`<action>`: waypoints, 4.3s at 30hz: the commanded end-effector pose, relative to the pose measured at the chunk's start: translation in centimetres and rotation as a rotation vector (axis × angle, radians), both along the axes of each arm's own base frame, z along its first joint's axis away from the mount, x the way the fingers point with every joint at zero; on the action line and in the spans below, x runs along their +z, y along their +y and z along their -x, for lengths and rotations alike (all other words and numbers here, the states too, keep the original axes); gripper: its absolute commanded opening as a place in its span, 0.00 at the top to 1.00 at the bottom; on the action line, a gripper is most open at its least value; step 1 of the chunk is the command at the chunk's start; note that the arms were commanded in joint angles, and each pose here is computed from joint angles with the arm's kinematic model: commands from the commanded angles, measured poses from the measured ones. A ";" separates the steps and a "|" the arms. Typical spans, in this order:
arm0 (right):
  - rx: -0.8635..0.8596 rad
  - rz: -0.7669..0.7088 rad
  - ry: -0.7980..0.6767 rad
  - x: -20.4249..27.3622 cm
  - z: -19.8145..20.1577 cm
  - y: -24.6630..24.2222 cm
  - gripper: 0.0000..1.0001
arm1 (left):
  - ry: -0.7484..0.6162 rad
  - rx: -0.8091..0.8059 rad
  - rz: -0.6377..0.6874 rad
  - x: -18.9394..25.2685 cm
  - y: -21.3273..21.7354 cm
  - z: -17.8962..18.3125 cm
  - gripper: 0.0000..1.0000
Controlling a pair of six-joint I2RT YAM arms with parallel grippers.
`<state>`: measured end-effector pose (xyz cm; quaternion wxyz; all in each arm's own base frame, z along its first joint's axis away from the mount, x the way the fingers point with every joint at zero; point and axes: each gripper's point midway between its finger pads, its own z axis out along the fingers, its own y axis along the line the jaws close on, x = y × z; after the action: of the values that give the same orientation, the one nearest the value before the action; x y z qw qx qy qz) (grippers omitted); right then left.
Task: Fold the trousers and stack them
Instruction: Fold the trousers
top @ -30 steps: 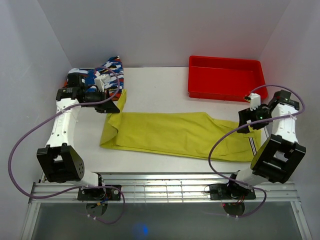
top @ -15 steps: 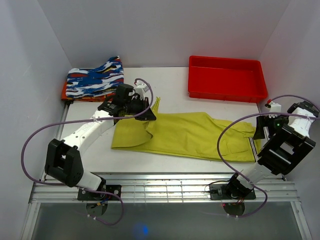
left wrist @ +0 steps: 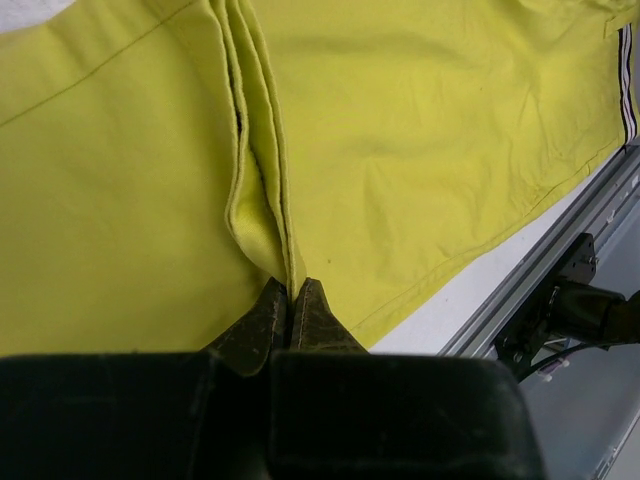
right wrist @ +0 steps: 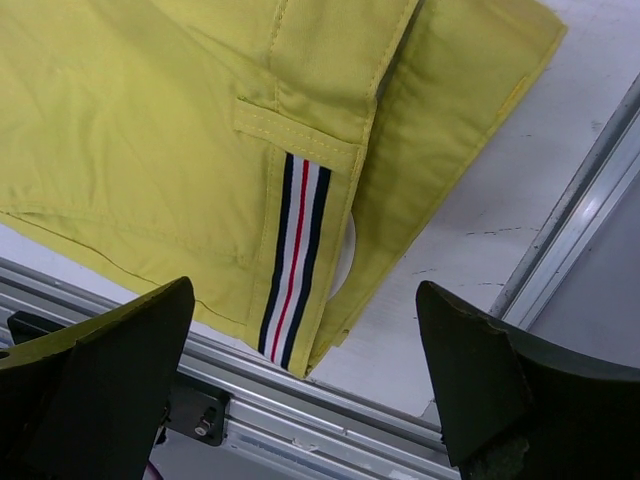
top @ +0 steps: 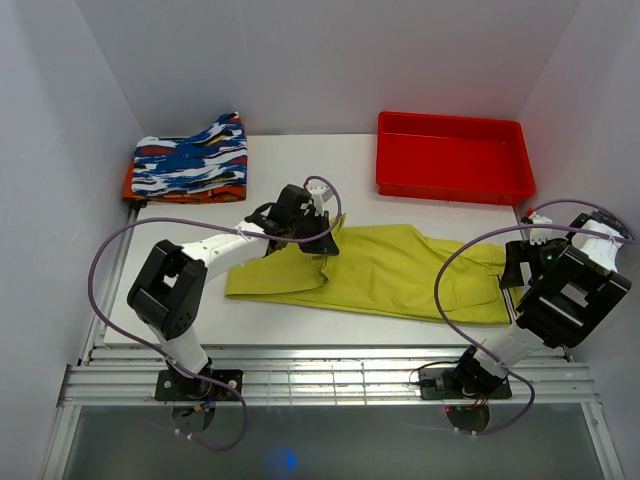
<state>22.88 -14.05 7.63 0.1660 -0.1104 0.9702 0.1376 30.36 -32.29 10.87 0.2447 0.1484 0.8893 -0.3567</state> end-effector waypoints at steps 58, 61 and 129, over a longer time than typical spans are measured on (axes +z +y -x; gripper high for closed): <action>0.056 -0.086 0.023 -2.5 2.0 3.3 0.48 | 0.162 0.015 0.004 -3.9 -8.4 3.7 0.95; 0.057 -0.081 0.020 -2.3 1.8 3.2 0.47 | 0.167 0.010 -0.022 -5.2 -8.0 3.9 0.77; -0.085 -0.191 0.067 -6.0 0.8 6.4 0.31 | 0.216 0.210 -0.352 -6.1 29.7 3.0 0.33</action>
<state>22.13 -8.42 2.60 0.1530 -0.0558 0.9641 0.2100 26.32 -2.52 5.03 0.1421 0.0634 0.9640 -0.2156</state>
